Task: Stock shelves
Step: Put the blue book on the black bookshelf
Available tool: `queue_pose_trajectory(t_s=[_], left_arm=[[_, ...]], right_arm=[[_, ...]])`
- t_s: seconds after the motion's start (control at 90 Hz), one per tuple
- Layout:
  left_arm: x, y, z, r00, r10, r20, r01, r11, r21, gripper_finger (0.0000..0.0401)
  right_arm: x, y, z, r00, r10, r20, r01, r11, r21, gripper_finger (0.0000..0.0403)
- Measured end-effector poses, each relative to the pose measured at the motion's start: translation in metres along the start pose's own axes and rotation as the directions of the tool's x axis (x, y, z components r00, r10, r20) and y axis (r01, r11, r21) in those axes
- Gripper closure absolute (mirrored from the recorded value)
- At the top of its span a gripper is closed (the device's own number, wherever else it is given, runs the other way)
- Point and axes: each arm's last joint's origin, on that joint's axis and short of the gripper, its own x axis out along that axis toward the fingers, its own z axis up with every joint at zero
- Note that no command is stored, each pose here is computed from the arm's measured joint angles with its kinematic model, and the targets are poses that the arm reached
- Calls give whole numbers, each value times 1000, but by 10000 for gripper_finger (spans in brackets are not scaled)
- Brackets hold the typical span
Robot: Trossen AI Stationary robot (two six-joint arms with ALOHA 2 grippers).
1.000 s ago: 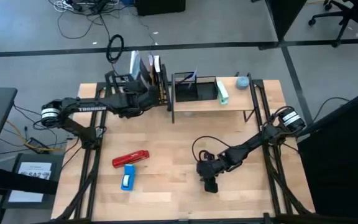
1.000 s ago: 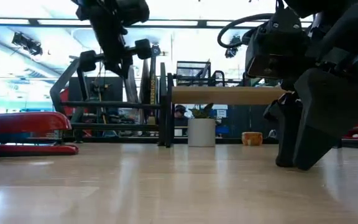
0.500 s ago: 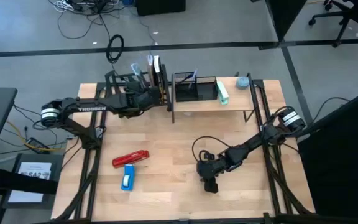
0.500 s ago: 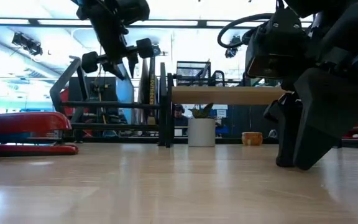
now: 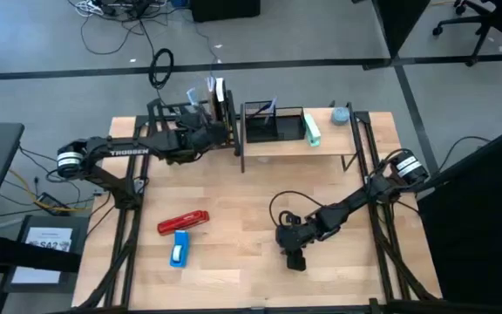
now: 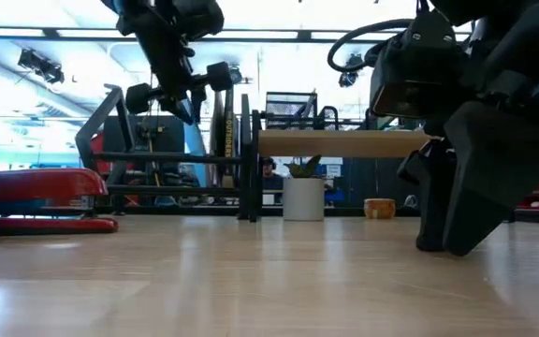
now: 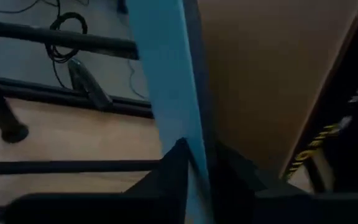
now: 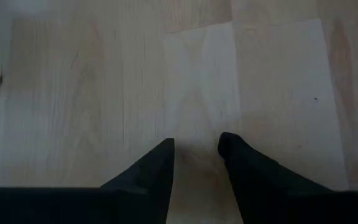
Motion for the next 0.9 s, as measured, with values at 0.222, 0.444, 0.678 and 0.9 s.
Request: queue_pose_trajectory(t_s=[0.222,0.444,0.678,0.9], left_arm=[[-4,-6,7,1000,-10,19,9,997,81,397],[-18,-16,14,987,-6,159,-15,992,127,399],[-5,-25,-10,985,24,171,-61,975,215,400],[5,-43,-27,981,-33,189,-24,957,290,400]], right_arm=[[0,0,0,1000,0,0,0,1000,0,282],[0,0,0,1000,-1,1,1,1000,1,282],[0,0,0,1000,-1,1,1,1000,8,282],[0,0,0,1000,-1,2,1,1000,8,282]])
